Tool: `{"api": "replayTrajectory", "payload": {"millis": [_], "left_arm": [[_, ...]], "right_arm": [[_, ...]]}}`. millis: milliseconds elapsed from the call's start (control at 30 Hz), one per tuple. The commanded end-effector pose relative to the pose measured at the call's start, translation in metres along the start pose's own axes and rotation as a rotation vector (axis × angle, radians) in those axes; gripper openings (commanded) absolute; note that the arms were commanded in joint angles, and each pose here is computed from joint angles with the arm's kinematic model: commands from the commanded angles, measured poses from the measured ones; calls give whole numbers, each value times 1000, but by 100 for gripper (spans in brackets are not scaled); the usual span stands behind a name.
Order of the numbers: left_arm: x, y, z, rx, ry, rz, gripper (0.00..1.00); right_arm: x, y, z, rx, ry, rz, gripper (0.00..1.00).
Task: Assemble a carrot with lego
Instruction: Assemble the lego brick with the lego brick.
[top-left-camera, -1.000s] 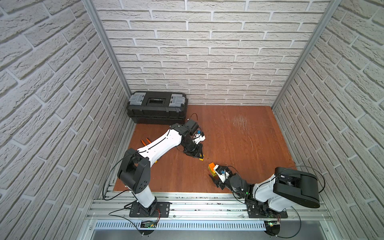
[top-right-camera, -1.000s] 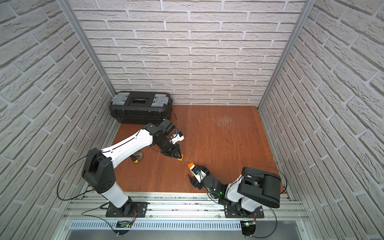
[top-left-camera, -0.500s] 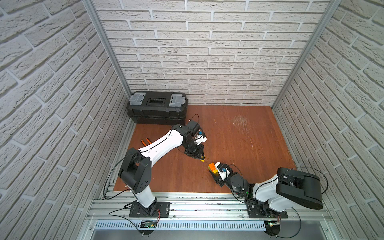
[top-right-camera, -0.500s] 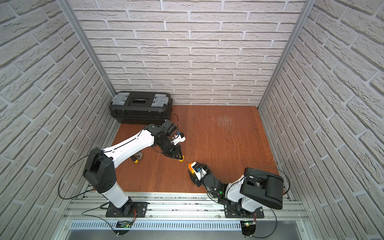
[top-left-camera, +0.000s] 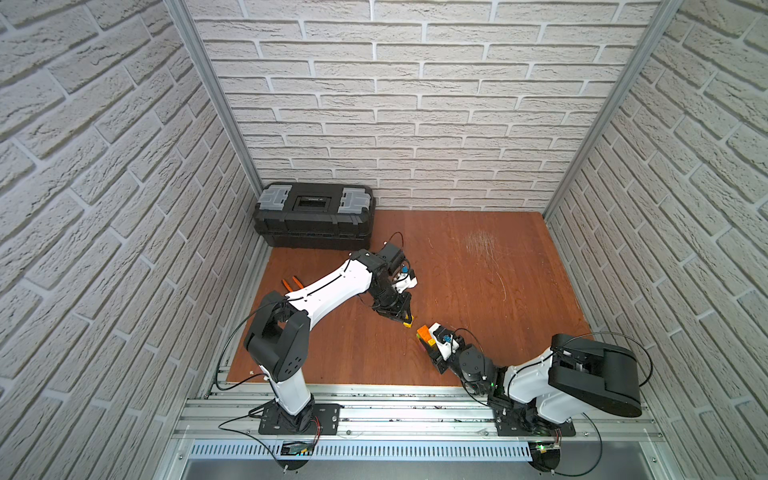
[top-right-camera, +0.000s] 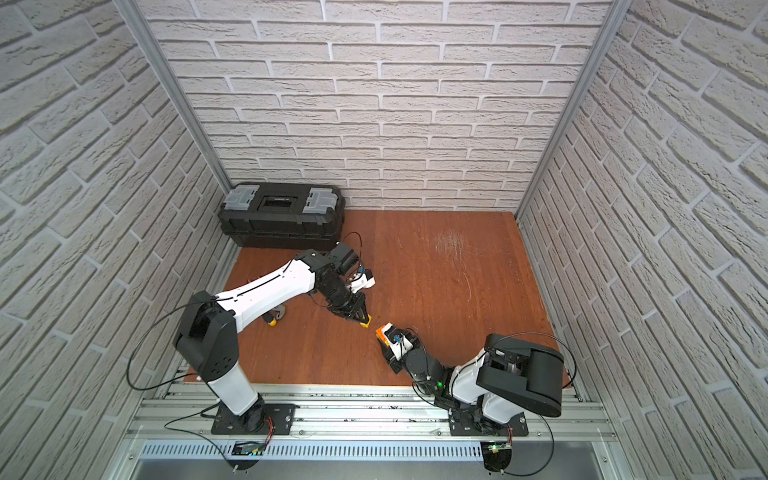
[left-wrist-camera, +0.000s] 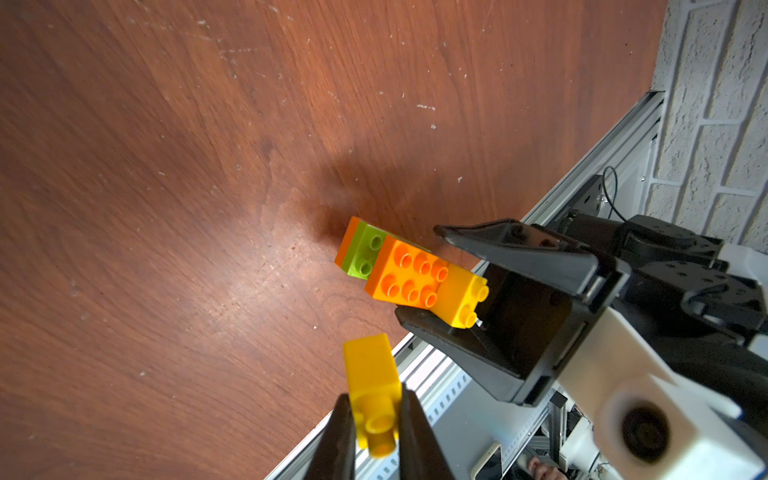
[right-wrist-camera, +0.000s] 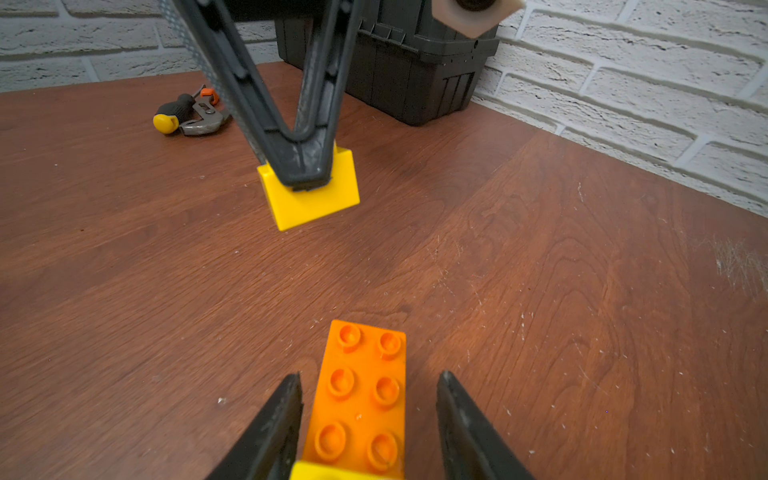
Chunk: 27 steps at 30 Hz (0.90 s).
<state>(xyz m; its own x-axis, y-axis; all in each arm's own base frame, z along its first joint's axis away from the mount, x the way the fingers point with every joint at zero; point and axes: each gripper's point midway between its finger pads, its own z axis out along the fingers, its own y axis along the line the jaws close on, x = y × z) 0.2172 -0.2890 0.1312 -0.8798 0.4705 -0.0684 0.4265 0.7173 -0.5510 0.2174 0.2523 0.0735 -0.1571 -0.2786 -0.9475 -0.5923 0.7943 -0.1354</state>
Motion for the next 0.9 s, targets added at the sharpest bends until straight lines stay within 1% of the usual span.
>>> {"api": "replayTrajectory", "payload": {"millis": [0, 167, 267, 800, 867], "left_arm": [[-2, -6, -2, 11, 8, 21, 0], [-4, -6, -1, 13, 11, 22, 0], [-3, -7, 0, 15, 18, 21, 0], [-5, -8, 5, 26, 32, 18, 0], [-6, -9, 5, 27, 32, 22, 0]], "right_arm": [[-9, 3, 3, 1, -24, 21, 51], [-7, 1, 2, 6, -16, 24, 48], [-4, 0, 1, 5, -5, 29, 45], [5, -1, 0, -10, 13, 49, 44], [7, -1, 0, -11, 18, 50, 42]]}}
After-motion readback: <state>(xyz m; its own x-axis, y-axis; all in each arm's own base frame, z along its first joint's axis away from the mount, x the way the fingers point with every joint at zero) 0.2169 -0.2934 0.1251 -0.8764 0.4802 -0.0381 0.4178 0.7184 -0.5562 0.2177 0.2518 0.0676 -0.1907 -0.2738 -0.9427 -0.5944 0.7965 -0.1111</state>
